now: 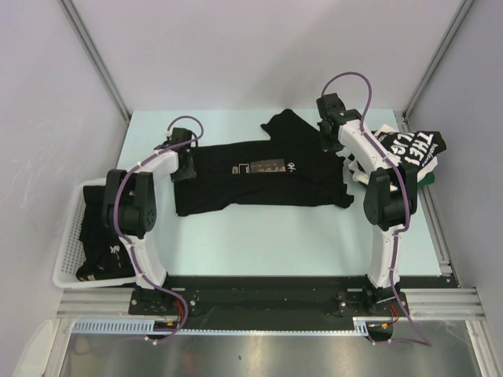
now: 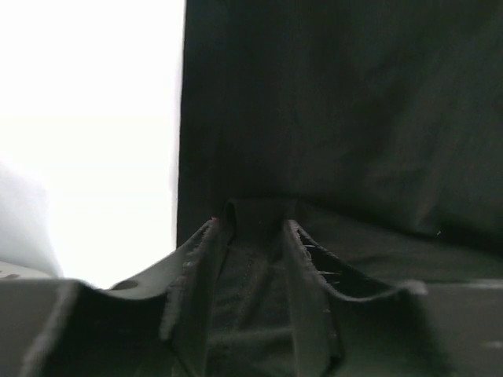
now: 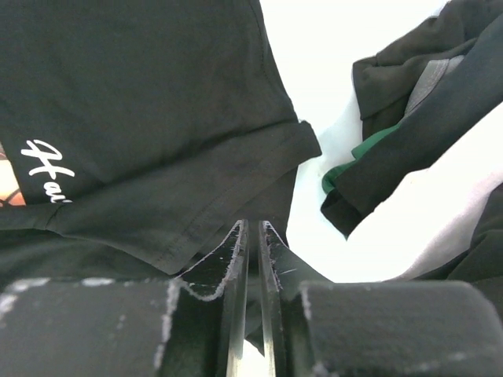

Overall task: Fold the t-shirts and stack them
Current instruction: Fold the flattened tshirt in 1/3 of the way

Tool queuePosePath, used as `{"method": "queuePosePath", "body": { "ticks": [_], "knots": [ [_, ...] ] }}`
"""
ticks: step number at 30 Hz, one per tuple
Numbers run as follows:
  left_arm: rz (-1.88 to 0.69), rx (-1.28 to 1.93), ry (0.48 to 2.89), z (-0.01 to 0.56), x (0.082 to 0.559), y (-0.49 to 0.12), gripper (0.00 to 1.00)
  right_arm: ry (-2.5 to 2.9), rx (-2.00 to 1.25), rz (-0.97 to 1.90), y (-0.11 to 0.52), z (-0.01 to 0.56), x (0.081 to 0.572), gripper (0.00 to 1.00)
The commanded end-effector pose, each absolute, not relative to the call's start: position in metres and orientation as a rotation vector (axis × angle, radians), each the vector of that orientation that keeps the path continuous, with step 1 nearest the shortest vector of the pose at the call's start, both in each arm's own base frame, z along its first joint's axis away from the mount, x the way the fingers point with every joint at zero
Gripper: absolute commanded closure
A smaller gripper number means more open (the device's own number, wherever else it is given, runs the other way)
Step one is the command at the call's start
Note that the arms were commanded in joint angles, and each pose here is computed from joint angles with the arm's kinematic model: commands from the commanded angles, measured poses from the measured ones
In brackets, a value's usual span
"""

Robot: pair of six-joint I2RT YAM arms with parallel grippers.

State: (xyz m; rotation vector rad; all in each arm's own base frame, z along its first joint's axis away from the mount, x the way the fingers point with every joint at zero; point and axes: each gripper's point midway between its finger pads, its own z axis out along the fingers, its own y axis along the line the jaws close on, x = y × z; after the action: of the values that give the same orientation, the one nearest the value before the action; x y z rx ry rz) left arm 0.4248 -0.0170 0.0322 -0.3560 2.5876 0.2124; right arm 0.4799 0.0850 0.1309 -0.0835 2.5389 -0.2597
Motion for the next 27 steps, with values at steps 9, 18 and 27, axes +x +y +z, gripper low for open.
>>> {"method": "queuePosePath", "body": {
  "ticks": [9,18,27],
  "knots": [
    [0.220,-0.321,2.268,0.131,0.498,-0.005,0.34,2.375,-0.103,-0.171,0.117,0.184,0.522,0.85],
    [0.276,-0.406,2.290,0.097,0.552,0.031,0.34,2.408,-0.107,-0.166,0.108,0.173,0.501,0.84],
    [0.238,-0.506,2.317,0.062,0.564,0.054,0.38,2.406,-0.079,-0.200,0.090,0.174,0.495,0.83]
  ]
}}
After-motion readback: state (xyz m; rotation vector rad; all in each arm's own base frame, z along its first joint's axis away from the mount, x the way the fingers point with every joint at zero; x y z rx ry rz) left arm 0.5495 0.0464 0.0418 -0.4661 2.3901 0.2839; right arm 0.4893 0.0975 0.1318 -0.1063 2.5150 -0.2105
